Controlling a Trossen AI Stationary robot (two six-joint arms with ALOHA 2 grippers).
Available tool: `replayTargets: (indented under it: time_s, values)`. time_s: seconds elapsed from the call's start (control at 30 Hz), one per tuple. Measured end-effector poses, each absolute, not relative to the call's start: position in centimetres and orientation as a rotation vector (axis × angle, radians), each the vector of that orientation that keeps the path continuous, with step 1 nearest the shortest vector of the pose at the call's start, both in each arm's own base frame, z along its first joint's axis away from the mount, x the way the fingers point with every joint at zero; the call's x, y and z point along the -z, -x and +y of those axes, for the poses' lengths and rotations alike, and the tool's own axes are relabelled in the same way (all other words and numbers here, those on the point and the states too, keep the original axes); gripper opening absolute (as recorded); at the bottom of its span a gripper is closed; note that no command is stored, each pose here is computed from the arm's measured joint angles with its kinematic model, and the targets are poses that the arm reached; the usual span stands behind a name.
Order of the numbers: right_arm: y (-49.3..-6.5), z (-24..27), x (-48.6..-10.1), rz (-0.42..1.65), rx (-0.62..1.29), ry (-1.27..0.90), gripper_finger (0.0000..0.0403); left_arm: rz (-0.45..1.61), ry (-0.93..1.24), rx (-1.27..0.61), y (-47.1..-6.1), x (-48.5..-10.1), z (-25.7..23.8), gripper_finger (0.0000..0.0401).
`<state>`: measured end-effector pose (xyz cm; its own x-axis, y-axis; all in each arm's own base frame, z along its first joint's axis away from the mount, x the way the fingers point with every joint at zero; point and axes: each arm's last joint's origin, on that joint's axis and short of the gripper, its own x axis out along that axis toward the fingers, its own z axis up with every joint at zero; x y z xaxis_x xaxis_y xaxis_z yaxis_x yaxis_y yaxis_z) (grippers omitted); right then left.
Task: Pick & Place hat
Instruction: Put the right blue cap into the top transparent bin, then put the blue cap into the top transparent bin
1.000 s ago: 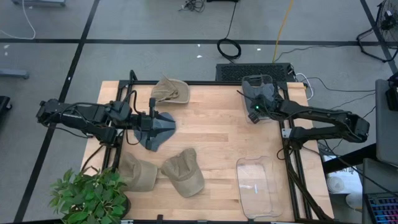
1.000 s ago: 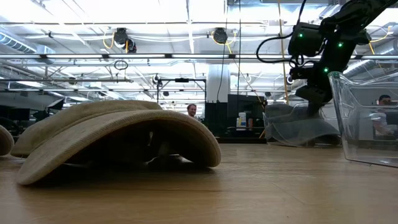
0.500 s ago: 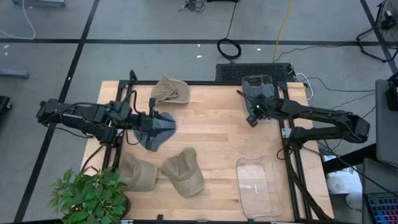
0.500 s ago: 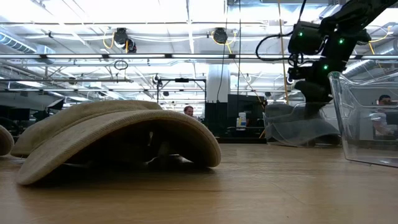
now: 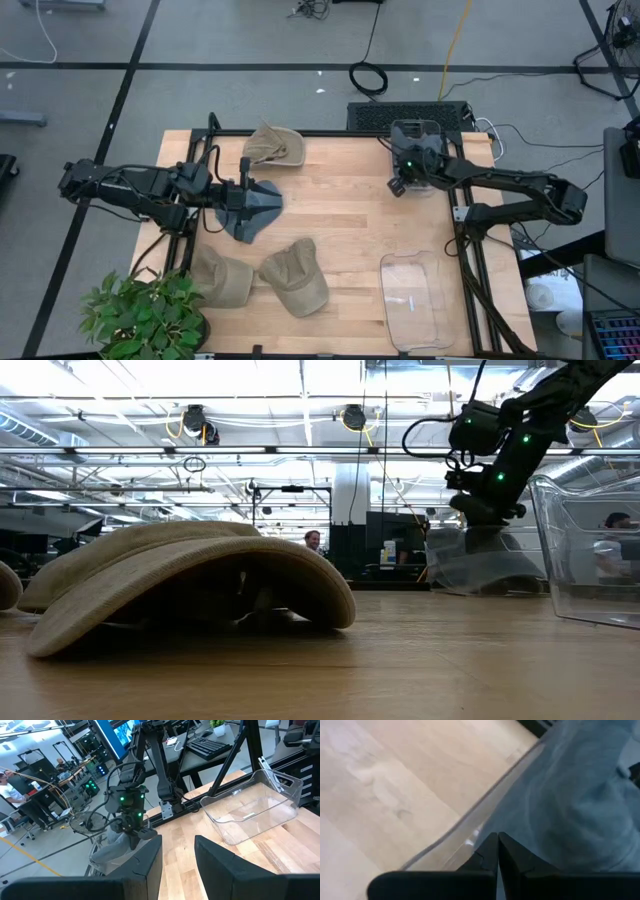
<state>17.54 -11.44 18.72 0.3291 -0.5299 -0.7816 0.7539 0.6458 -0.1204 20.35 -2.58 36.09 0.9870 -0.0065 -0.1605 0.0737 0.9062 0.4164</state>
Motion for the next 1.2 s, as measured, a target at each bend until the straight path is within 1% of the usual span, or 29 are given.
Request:
replayTargets:
  time_s: [0.27, 0.53, 0.6, 0.73, 0.87, 1.07, 1.2]
  values:
    - [-17.2, -12.0, -19.1, 0.889, 0.856, -0.238, 0.0, 0.157, -0.435, 0.042, -20.3, -36.1, -2.6, 0.0124]
    - [-16.0, -10.8, -21.7, 0.761, 0.838, -0.206, 0.0, 0.157, -0.435, 0.042, -20.4, -36.1, -2.6, 0.0124]
    - [-15.9, -10.1, -22.5, 0.719, 0.773, -0.189, 0.0, 0.157, -0.435, 0.042, -20.3, -36.1, -2.6, 0.0124]
    - [-16.0, -8.3, -23.8, 0.607, 0.538, -0.165, 0.0, 0.157, -0.435, 0.042, -20.4, -36.1, -2.6, 0.0124]
    - [-16.1, -6.1, -24.1, 0.489, 0.341, -0.136, 0.0, 0.157, -0.435, 0.042, -20.3, -36.1, -2.6, 0.0124]
    - [-16.5, -3.3, -23.6, 0.271, 0.175, -0.052, 0.0, 0.157, -0.435, 0.042, -20.4, -36.1, -2.6, 0.0124]
    - [-16.7, -2.1, -22.7, 0.173, 0.102, 0.003, 0.0, 0.157, -0.435, 0.042, -20.3, -36.1, -2.6, 0.0124]
